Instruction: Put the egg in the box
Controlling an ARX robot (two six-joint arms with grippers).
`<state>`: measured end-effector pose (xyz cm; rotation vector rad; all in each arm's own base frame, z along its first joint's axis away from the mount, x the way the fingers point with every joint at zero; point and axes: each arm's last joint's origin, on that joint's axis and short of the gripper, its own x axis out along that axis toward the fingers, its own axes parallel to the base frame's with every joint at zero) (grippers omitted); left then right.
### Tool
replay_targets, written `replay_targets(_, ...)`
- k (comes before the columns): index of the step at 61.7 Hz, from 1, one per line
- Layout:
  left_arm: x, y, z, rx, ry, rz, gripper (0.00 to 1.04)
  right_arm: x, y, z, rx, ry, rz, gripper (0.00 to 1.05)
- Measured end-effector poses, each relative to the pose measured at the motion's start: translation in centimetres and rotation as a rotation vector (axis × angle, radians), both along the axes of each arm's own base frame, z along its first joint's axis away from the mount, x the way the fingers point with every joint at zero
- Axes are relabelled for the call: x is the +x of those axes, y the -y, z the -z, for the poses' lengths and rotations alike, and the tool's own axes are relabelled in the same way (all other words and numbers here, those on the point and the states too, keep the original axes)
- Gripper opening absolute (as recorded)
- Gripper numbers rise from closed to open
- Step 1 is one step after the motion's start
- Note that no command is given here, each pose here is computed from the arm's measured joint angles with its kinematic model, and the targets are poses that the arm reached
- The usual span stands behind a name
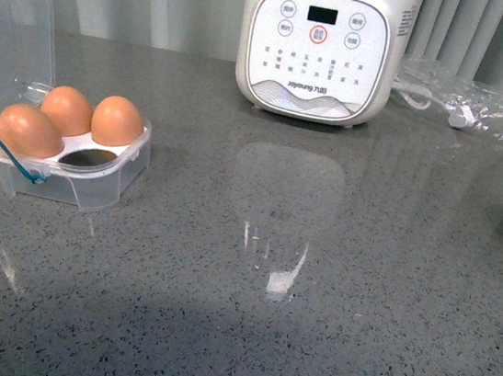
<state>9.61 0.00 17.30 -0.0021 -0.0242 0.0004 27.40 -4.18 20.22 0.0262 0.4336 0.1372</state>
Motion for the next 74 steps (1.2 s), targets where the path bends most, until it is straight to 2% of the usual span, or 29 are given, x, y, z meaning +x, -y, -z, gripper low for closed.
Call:
replay_targets(8, 0.0, 0.0, 0.0, 0.0, 0.0, 0.0, 0.98, 0.0, 0.0, 0.0, -0.005, 0.002, -0.008, 0.74)
replay_targets(16, 0.0, 0.0, 0.0, 0.0, 0.0, 0.0, 0.98, 0.0, 0.0, 0.0, -0.013, 0.003, -0.013, 0.48)
replay_targets(18, 0.0, 0.0, 0.0, 0.0, 0.0, 0.0, 0.98, 0.0, 0.0, 0.0, -0.016, 0.004, -0.014, 0.46)
replay_targets(37, 0.0, 0.0, 0.0, 0.0, 0.0, 0.0, 0.98, -0.7, -0.3, -1.1, -0.02, 0.023, -0.027, 0.44)
replay_targets(48, 0.0, 0.0, 0.0, 0.0, 0.0, 0.0, 0.98, -1.1, -1.5, -3.8, -0.024, 0.109, -0.068, 0.44)
replay_targets(58, 0.0, 0.0, 0.0, 0.0, 0.0, 0.0, 0.98, -0.9, -5.9, -7.7, 0.029, 0.226, -0.21, 0.43)
replay_targets(74, 0.0, 0.0, 0.0, 0.0, 0.0, 0.0, 0.98, -1.6, -14.1, -7.8, 0.135, 0.198, -0.565, 0.43)
